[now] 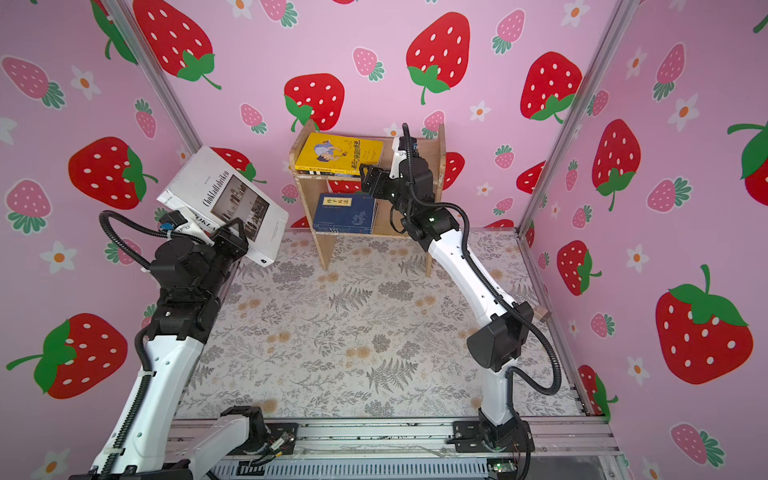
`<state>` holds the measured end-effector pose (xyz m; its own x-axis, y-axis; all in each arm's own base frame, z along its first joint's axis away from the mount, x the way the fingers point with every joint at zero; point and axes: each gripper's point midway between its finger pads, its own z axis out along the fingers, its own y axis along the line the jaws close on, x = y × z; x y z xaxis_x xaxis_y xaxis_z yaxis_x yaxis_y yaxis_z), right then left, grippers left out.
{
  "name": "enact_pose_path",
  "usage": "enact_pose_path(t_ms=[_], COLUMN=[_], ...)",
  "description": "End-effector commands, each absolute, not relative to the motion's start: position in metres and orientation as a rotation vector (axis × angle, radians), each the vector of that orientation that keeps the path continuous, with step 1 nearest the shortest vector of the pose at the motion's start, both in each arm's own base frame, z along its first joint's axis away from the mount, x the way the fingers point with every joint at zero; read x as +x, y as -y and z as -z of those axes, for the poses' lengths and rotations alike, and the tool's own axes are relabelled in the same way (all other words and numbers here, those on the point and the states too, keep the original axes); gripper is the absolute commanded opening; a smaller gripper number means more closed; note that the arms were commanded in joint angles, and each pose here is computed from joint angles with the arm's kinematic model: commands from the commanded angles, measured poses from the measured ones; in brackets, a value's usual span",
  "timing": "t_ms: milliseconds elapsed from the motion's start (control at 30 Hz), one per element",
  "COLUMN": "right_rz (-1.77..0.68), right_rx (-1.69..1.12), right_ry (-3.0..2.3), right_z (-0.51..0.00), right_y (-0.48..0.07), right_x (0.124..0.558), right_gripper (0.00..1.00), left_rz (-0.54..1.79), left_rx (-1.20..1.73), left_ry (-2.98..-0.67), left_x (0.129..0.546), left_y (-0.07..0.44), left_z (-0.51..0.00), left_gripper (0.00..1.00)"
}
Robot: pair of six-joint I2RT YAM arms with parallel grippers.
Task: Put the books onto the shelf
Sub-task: 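Lift the white book with the left gripper while the right gripper rises, then hold the white book raised with the left gripper while the right waits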
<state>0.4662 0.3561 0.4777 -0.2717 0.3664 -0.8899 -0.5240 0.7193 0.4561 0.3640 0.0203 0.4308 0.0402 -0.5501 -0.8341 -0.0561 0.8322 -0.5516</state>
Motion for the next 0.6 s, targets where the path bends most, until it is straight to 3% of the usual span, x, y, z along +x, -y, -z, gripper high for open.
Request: enact_pose_path(t_ms=[0,567], right_rz=[-0.836,-1.049], right_rx=[-0.065,-0.073], right_ry=[-1.683,-1.777], right_z=[-0.469,-0.459], right_y=[-0.355,-0.385], right_x=[0.467,0.439], right_gripper=[0.82,0.81], left_rz=[0.450,0.583], left_rx=[-0.491,-0.456], left_ry=[-1.326,-1.225], left_x=[0.367,0.416], left_y=[-0.031,-0.029], left_z=[-0.474,-0.480], left_gripper=[0.10,0.09])
